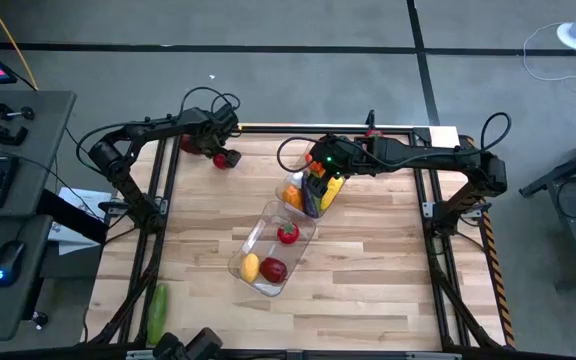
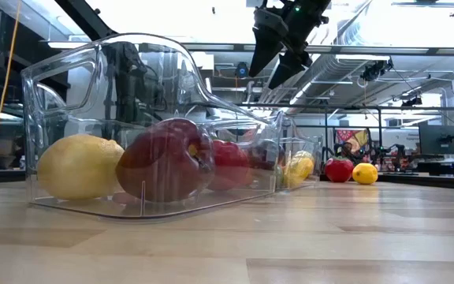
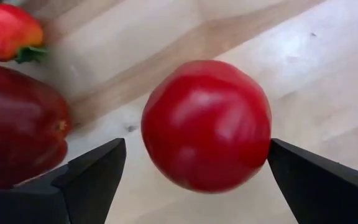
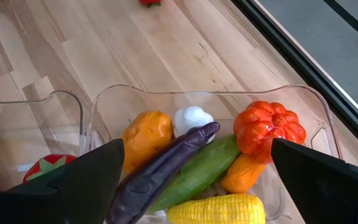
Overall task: Sort produce into baskets
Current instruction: Put the left red tomato into the bottom transparent bin
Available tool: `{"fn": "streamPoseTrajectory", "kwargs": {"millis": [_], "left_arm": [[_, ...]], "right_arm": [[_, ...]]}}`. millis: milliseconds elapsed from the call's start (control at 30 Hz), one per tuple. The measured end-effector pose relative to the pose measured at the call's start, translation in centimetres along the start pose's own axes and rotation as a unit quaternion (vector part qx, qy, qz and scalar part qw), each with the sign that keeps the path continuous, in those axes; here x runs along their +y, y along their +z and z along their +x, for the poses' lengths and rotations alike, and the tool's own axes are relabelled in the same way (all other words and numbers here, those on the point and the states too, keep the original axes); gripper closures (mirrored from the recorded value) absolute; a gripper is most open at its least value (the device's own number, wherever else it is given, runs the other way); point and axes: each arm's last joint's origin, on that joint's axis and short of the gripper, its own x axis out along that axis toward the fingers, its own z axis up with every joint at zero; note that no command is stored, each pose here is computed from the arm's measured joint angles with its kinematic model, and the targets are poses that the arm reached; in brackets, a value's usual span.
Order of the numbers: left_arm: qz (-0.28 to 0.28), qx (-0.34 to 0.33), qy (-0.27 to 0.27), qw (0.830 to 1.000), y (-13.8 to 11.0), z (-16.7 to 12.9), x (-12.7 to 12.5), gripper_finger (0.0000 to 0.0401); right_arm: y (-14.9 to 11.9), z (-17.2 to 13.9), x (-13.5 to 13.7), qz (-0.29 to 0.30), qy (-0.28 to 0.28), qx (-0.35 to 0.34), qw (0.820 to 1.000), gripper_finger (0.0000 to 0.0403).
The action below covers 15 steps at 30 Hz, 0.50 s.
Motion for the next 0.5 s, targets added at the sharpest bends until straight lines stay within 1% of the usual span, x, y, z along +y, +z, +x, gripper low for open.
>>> {"fn": "streamPoseTrajectory", "kwargs": {"millis": [233,367,500], "left_arm": [[-0.008,-0.049,-0.017,0.999,0.97,-0.08,-0.29,0.0024],[-0.011,-0.050,-0.017,0.999,0.99,-0.08,-0.30,0.0024],[-0.028,-0.037,-0.014,0.999,0.61,0.26,-0.23,0.0024]], "right_arm": [[0.00,0.00,0.00,0.001,0.000,0.000,1.000,0.0004],[0.00,0.00,0.00,0.001,0.000,0.000,1.000,0.0004],[0.00,0.00,0.00,0.001,0.000,0.000,1.000,0.0004]]}}
